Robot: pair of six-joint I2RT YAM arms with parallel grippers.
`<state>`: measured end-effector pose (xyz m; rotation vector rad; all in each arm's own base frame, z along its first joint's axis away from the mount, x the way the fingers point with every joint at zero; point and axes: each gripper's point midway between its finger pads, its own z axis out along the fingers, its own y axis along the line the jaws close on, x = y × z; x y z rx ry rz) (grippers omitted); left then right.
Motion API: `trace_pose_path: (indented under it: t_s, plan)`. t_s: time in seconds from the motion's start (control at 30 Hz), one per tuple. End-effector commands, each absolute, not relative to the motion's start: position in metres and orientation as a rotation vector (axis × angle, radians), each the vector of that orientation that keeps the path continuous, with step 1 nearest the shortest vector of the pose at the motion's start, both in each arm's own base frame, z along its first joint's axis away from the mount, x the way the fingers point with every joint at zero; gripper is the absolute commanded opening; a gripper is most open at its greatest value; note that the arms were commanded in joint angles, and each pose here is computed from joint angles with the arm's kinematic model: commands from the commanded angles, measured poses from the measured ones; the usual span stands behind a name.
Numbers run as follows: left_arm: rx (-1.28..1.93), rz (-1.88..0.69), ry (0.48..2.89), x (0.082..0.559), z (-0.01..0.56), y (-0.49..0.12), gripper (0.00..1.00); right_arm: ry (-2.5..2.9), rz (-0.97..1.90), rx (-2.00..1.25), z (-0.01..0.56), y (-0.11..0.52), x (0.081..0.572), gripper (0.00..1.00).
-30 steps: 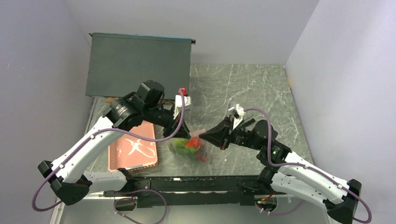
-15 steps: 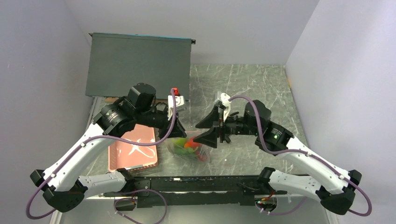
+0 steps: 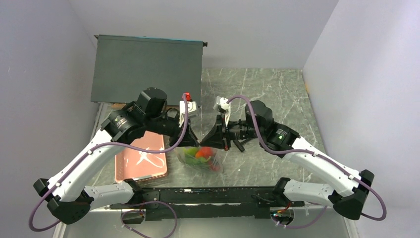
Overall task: Place the food in the zip-top bag and seal the zipper
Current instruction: Zip the zipper food storage bag at the center of the board.
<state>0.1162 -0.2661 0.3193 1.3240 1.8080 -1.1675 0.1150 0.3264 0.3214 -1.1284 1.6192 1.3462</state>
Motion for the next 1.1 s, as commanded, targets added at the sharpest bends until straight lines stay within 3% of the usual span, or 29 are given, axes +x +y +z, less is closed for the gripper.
trace_pose_path:
  t_s: [0.0, 0.33, 1.07]
  plan:
    - [1.313, -1.156, 1.767, 0.118, 0.333, -0.265, 0.0, 1.584, 1.256, -0.937, 0.348, 0.314, 0.133, 0.0]
    - [1.306, -1.105, 1.799, 0.12, 0.333, -0.258, 0.0, 1.504, 1.109, -0.635, 0.355, 0.256, 0.142, 0.0]
    - [1.276, -0.953, 1.871, 0.113, 0.311, -0.216, 0.0, 1.477, 0.886, -0.48, 0.346, 0.193, 0.149, 0.0]
